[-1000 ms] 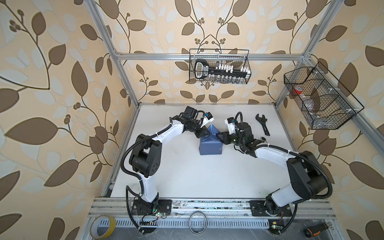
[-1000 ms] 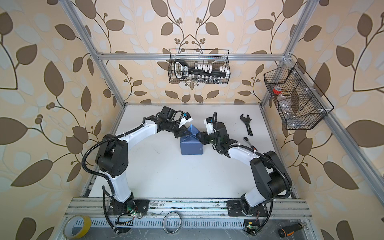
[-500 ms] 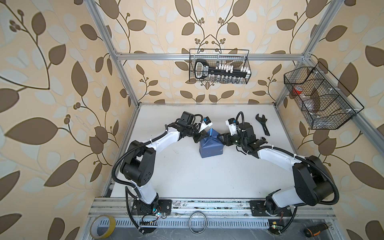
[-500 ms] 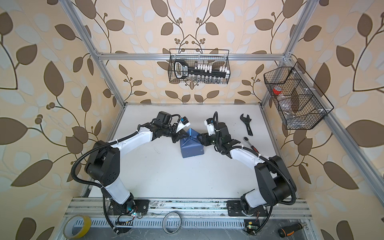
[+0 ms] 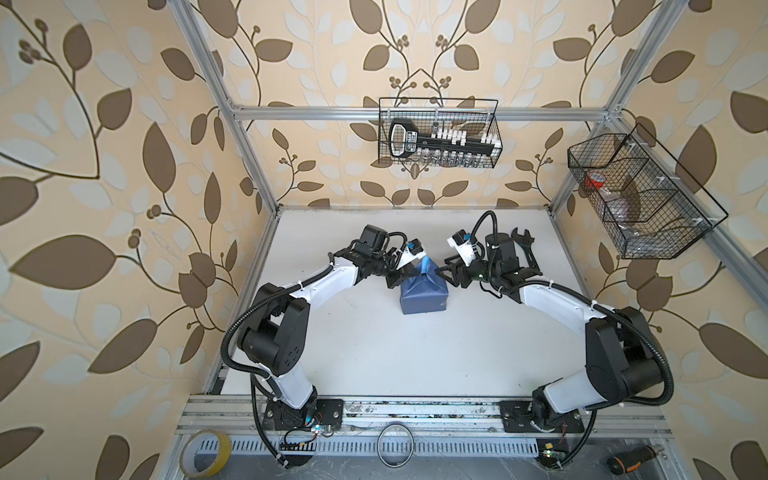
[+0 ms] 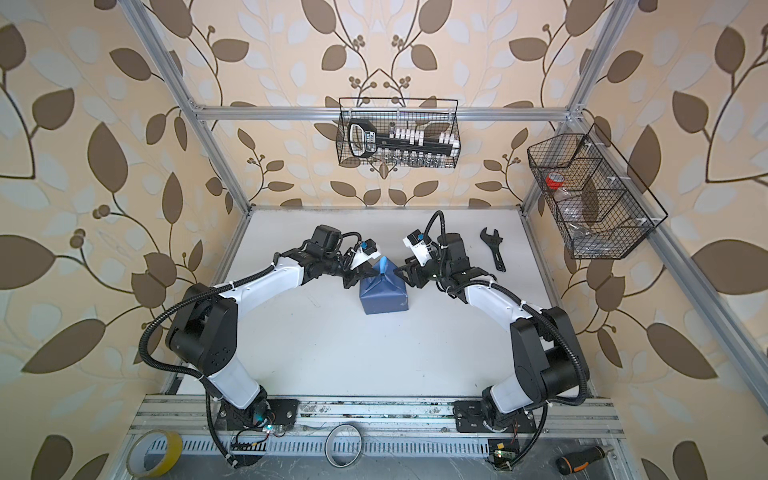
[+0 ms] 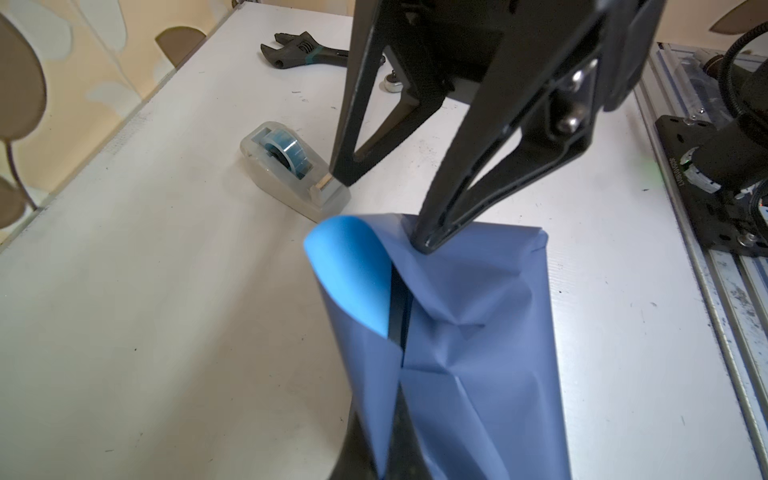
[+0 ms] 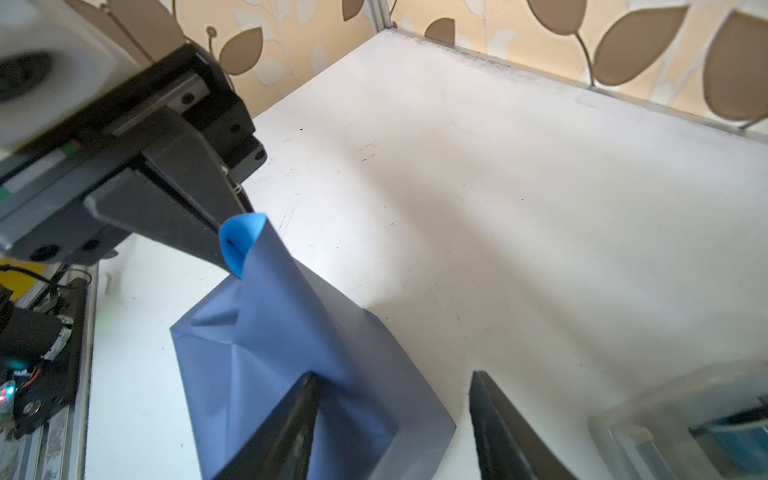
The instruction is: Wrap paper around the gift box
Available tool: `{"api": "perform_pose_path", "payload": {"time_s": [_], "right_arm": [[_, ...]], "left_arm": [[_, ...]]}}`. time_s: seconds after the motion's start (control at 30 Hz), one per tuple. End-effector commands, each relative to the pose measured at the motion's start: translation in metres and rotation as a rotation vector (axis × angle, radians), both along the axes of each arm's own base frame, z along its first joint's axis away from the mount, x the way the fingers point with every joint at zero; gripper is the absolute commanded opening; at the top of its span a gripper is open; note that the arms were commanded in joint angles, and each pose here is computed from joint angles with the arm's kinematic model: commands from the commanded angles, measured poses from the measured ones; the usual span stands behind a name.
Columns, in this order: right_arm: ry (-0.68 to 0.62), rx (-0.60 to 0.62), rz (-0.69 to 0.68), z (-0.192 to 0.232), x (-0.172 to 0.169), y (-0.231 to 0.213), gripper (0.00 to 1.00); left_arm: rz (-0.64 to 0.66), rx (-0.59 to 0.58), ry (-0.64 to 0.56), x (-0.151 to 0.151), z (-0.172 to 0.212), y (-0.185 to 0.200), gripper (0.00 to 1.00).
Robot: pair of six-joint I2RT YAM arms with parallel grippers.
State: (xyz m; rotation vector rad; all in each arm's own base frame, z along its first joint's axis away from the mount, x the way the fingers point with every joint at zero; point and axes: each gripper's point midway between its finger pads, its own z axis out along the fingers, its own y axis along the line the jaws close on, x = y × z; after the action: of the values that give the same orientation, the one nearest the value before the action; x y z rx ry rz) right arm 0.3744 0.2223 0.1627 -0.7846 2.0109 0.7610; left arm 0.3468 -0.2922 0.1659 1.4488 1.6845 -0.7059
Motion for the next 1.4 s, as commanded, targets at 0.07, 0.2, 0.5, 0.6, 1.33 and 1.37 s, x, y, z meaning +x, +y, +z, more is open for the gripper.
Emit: {"api": "perform_pose_path", "payload": {"time_s": [0.07,0.2,0.5,0.6,1.33,1.37], "right_arm": [[-0.055,-0.018,0.130,0.002,-0.001,0.013,0.57],[-0.068,-0.031,0.173,-0.001,-0.002,0.023,0.55],[-0.084,-0.076,0.235,-0.005,-0.002,0.034,0.26],[-0.088,-0.084,0.249,-0.005,-0.004,0.034,0.19],[-0.146,-0.019,0.238,0.018,-0.003,0.032,0.19],[-0.145,-0.019,0.233,0.018,-0.003,0.029,0.22]], "left_arm": [[-0.070,-0.046,-0.083,-0.005,0.024,-0.009,0.00],[-0.080,-0.049,-0.083,-0.005,0.024,-0.010,0.00],[-0.094,-0.039,-0.088,-0.005,0.025,-0.010,0.00],[-0.094,-0.040,-0.083,-0.004,0.027,-0.011,0.00],[-0.057,-0.055,-0.027,-0.002,0.032,-0.011,0.00],[-0.056,-0.055,-0.028,-0.001,0.031,-0.011,0.00]]}}
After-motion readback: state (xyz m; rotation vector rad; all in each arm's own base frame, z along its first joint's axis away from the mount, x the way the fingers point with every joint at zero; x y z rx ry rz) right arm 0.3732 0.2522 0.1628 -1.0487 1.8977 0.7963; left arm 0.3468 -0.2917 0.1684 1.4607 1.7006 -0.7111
